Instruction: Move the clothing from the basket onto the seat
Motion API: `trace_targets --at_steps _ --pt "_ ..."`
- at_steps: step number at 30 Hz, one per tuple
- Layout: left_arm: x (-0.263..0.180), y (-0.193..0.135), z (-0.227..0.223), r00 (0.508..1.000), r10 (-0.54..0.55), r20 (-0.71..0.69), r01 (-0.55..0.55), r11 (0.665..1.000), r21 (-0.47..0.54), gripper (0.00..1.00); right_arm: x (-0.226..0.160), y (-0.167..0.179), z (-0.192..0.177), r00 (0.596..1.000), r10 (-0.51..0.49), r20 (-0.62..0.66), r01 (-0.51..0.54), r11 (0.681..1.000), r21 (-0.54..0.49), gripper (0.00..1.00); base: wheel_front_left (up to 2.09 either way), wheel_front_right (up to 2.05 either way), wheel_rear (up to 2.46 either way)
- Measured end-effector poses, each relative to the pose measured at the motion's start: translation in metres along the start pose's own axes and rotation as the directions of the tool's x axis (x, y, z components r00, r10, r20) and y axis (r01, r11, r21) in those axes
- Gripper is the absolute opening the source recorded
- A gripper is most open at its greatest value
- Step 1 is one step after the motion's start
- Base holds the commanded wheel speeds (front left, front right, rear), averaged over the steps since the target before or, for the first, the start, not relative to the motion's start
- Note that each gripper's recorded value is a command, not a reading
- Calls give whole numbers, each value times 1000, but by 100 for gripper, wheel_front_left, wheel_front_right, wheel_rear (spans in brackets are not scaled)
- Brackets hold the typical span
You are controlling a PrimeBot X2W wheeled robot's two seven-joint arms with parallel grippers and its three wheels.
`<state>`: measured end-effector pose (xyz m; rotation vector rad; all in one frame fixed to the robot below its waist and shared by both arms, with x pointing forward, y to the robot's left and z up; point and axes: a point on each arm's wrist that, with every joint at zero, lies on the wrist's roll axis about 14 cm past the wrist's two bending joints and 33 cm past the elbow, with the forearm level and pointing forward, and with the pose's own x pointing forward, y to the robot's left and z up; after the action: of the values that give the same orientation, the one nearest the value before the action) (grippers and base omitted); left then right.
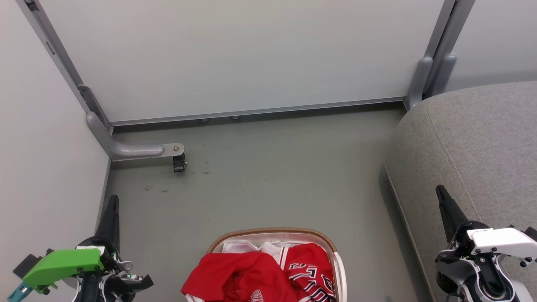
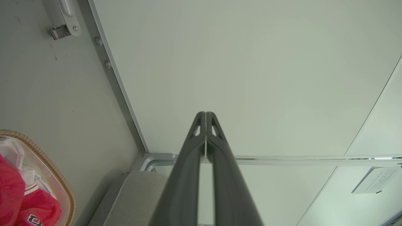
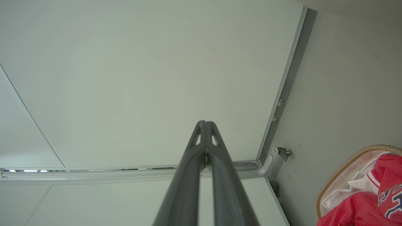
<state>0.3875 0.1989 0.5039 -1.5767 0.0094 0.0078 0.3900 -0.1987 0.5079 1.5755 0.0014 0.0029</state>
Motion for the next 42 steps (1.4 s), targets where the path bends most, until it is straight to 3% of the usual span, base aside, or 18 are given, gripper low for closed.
trace_targets --at_steps 10,11,17,22,33,42 --pt "0 0 0 1000 0 0 0 1000 0 0 0 0 0 1000 0 0 0 1000 0 0 0 0 0" --pt "0 1 0 1000 3 0 -3 1000 -1 100 0 -1 0 1000 -4 0 4 1000 1 100 0 0 0" --pt "-12 30 -2 996 88 3 -88 996 -14 100 -9 -24 -5 997 -72 -2 72 997 19 100 0 0 0" --pt "-12 29 0 996 88 22 -89 996 8 100 -8 -23 -6 998 -68 -2 68 997 -19 100 0 0 0" --pt "-10 24 4 996 77 44 -84 973 214 100 -5 -20 -7 998 -68 -3 65 970 -234 100 0 0 0" --pt "-9 25 2 996 80 28 -85 905 418 100 -3 -18 -8 998 -60 -2 54 909 -413 100 0 0 0"
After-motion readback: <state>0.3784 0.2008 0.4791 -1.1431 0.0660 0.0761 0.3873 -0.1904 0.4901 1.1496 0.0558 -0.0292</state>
